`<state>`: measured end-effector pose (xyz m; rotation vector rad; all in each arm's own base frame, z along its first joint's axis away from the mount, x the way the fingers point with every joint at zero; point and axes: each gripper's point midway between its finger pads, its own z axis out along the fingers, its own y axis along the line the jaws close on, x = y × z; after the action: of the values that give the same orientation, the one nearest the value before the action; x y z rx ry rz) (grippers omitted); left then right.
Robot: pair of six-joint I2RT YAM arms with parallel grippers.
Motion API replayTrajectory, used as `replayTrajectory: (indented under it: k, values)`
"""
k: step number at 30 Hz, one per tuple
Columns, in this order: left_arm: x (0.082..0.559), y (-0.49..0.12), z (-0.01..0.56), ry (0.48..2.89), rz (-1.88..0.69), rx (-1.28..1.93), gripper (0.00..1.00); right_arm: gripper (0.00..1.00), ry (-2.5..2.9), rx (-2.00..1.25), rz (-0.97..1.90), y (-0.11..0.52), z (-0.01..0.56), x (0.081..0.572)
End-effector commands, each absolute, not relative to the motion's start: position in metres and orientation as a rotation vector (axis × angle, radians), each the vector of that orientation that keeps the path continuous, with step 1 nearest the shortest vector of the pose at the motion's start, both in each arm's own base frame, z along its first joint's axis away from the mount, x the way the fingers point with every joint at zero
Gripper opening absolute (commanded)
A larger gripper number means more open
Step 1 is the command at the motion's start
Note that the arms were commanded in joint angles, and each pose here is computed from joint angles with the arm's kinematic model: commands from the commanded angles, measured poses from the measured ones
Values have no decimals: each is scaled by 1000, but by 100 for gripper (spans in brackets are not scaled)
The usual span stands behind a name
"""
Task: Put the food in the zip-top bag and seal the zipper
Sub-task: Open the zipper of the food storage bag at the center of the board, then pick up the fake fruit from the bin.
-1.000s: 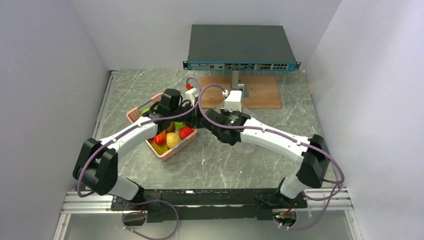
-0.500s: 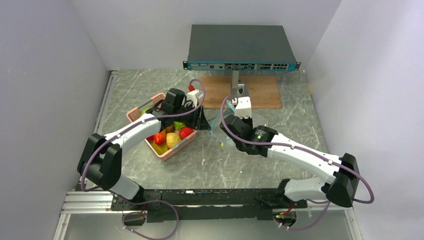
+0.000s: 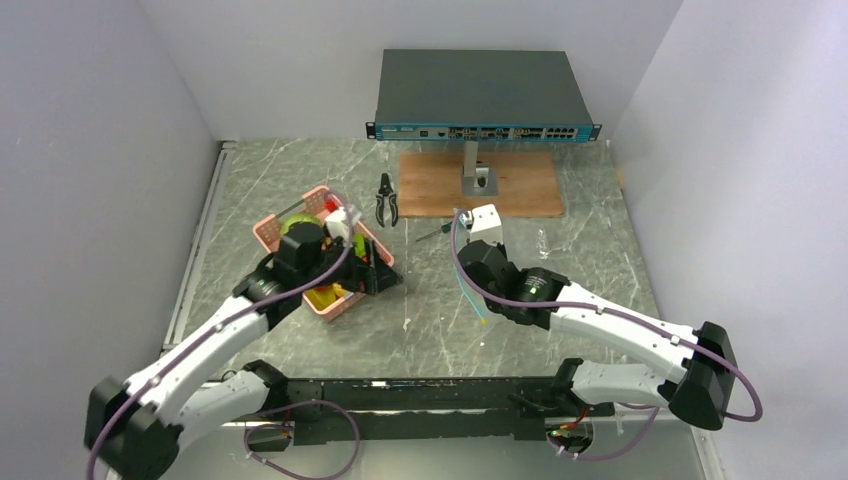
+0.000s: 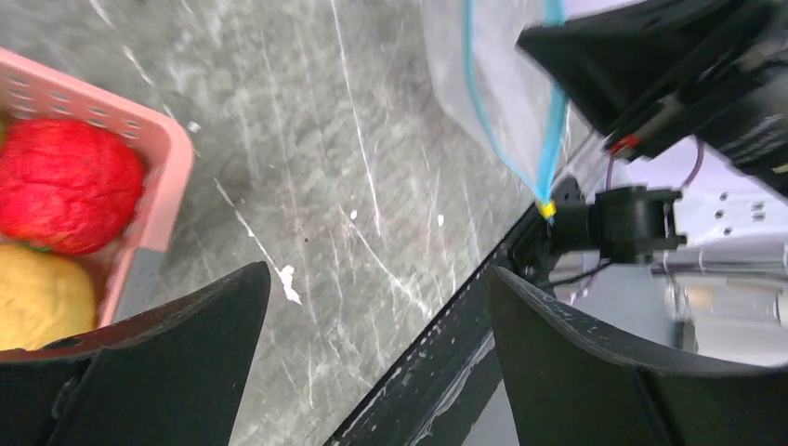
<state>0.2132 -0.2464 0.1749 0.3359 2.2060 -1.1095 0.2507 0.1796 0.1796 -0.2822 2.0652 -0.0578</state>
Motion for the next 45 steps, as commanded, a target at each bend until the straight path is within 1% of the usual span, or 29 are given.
replayTrajectory:
  k: [1, 8, 10, 13, 18, 22, 26, 28, 29, 32, 34, 38, 40, 41, 44, 45]
  values:
    - [216, -208, 198, 2173, -933, 81, 93, 0, 2062, -315, 25, 194, 181, 251]
    - [218, -143, 182, 2321, -474, -39, 92, 0, 2074, -343, 102, 209, 175, 250]
    - [223, -133, 187, 2312, -402, -62, 91, 0, 2077, -362, 129, 216, 175, 249]
    - [232, -103, 183, 2282, -208, -193, 91, 0, 2083, -392, 124, 220, 173, 251]
    - [241, -81, 158, 2336, 18, -256, 94, 0, 2090, -386, 137, 221, 175, 250]
    - [253, -80, 144, 2382, 88, -250, 95, 0, 2084, -385, 186, 224, 173, 246]
    - [263, -76, 134, 2374, 138, -247, 93, 0, 2093, -391, 180, 225, 172, 246]
    - [268, -76, 127, 2388, 118, -236, 89, 0, 2093, -388, 183, 226, 174, 246]
    - [270, -78, 125, 2395, 103, -224, 84, 0, 2092, -388, 187, 226, 175, 246]
    - [277, -83, 122, 2379, 66, -200, 75, 0, 2084, -391, 194, 227, 176, 247]
    - [280, -86, 118, 2385, 56, -172, 74, 0, 2084, -389, 186, 227, 177, 248]
    - [281, -87, 107, 2431, 88, -137, 76, 0, 2088, -387, 181, 230, 177, 250]
    - [282, -90, 103, 2445, 83, -114, 74, 0, 2088, -386, 190, 233, 177, 251]
    - [282, -89, 101, 2450, 88, -109, 70, 0, 2090, -385, 191, 234, 177, 251]
    - [277, -84, 101, 2473, 133, -105, 48, 0, 2095, -387, 202, 238, 176, 252]
    - [274, -81, 103, 2478, 143, -114, 42, 0, 2099, -389, 204, 239, 176, 252]
